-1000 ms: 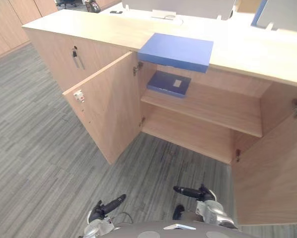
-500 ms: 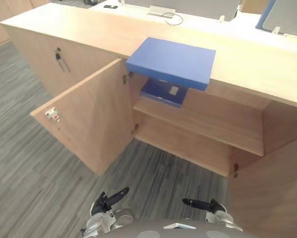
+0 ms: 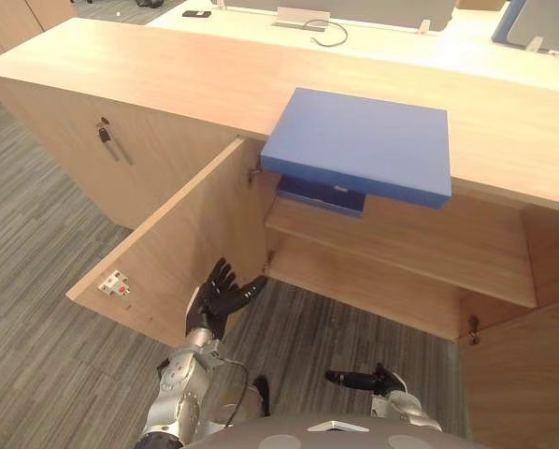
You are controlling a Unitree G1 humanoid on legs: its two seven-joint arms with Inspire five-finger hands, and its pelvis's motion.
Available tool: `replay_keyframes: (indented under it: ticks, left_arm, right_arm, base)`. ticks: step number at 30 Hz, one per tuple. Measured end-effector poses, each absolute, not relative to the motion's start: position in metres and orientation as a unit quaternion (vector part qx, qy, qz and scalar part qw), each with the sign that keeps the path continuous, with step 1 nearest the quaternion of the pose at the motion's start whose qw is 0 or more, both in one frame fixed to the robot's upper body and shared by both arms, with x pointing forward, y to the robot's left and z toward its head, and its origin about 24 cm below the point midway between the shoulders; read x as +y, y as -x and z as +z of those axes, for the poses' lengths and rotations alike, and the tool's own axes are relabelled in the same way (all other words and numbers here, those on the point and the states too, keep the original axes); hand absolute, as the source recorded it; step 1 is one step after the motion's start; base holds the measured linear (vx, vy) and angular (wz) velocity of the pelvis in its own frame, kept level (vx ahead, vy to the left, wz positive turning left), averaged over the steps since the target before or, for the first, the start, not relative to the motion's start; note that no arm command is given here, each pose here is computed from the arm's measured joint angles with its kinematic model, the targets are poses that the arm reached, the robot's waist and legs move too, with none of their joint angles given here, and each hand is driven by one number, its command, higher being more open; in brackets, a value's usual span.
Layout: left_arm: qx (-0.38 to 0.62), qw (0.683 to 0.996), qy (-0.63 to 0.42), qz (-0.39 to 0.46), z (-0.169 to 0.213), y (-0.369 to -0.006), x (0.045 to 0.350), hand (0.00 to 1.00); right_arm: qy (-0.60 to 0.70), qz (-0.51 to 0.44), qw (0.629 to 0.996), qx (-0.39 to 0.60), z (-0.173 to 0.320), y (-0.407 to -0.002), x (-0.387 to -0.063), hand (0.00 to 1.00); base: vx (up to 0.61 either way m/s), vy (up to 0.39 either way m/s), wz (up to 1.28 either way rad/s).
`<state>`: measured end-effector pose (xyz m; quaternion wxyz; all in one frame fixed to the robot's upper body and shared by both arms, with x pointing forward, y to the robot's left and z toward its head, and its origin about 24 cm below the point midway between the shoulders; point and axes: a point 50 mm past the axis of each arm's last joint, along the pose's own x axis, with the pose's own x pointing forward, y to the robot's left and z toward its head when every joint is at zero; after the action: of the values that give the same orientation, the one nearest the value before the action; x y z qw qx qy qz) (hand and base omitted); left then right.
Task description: Walk over to the cabinet, pick up the folder, carry it to the office cabinet, place the folder inside the office cabinet, then close the office cabinet door
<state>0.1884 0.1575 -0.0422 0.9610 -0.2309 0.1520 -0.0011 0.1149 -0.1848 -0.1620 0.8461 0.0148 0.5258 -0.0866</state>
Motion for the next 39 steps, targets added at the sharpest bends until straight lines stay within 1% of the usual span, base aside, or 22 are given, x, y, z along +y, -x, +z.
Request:
replay_keyframes:
  ticks: [3,5,7,8,9,11,12,14,15,16,17,20,23,31,32,39]
  left_arm:
    - [0.117,0.956,0.266,-0.038,-0.022,-0.189,0.142,1.00]
    - [0.083,0.954,0.280,-0.074,-0.002,-0.188,0.128,1.00]
    - [0.053,0.955,0.278,-0.090,0.013,-0.188,0.124,1.00]
    - [0.021,0.961,0.256,-0.100,0.028,-0.191,0.122,1.00]
    - [0.010,0.964,0.247,-0.098,0.032,-0.192,0.123,1.00]
    - [-0.015,0.976,0.202,-0.083,0.043,-0.194,0.125,1.00]
    - [-0.029,0.984,0.163,-0.061,0.048,-0.195,0.129,1.00]
    - [-0.058,0.994,0.092,0.008,0.056,-0.197,0.140,1.00]
    - [-0.073,0.994,0.059,0.054,0.059,-0.197,0.147,1.00]
    - [-0.081,0.993,0.046,0.075,0.062,-0.197,0.150,1.00]
    - [-0.098,0.988,0.021,0.115,0.069,-0.196,0.156,1.00]
    - [-0.137,0.973,-0.035,0.182,0.083,-0.193,0.165,1.00]
    - [-0.168,0.960,-0.075,0.211,0.094,-0.198,0.166,1.00]
    - [-0.230,0.930,-0.138,0.250,0.116,-0.208,0.164,1.00]
    - [-0.236,0.924,-0.160,0.255,0.118,-0.210,0.164,1.00]
    - [-0.287,0.890,-0.256,0.245,0.135,-0.220,0.162,1.00]
  right_arm:
    - [-0.004,-0.078,0.845,0.529,-0.162,-0.113,-0.187,1.00]
    - [0.011,-0.073,0.843,0.533,-0.163,-0.109,-0.191,1.00]
    - [0.014,-0.074,0.842,0.535,-0.163,-0.107,-0.193,1.00]
    - [0.015,-0.075,0.840,0.537,-0.163,-0.105,-0.194,1.00]
    - [0.014,-0.077,0.840,0.537,-0.163,-0.105,-0.195,1.00]
    - [0.015,-0.077,0.838,0.539,-0.164,-0.102,-0.196,1.00]
    - [0.016,-0.079,0.836,0.543,-0.165,-0.098,-0.196,1.00]
    - [0.016,-0.081,0.833,0.547,-0.166,-0.094,-0.197,1.00]
    - [0.018,-0.083,0.831,0.550,-0.166,-0.091,-0.198,1.00]
    - [0.019,-0.085,0.831,0.550,-0.166,-0.091,-0.198,1.00]
    - [0.020,-0.088,0.830,0.550,-0.166,-0.090,-0.198,1.00]
    - [0.017,-0.091,0.828,0.553,-0.167,-0.087,-0.194,1.00]
    - [0.010,-0.088,0.827,0.555,-0.169,-0.086,-0.186,1.00]
    - [0.004,-0.093,0.827,0.555,-0.169,-0.086,-0.183,1.00]
    - [0.004,-0.093,0.827,0.554,-0.169,-0.086,-0.183,1.00]
    - [0.006,-0.093,0.829,0.551,-0.168,-0.088,-0.183,1.00]
  base:
    - [-0.07,-0.053,-0.10]
    - [-0.09,-0.047,-0.14]
    - [-0.10,-0.034,-0.16]
    - [-0.11,-0.039,-0.09]
    - [-0.11,-0.034,-0.01]
    - [-0.10,-0.009,0.07]
    - [-0.07,-0.009,0.09]
    - [-0.05,-0.014,0.05]
    - [0.00,0.000,0.00]
    - [-0.01,-0.015,0.04]
    - [0.00,-0.015,0.03]
    - [0.02,-0.008,0.02]
    - [0.03,-0.010,-0.05]
    - [-0.02,0.003,-0.13]
    - [-0.05,0.003,-0.14]
    - [-0.02,-0.001,-0.04]
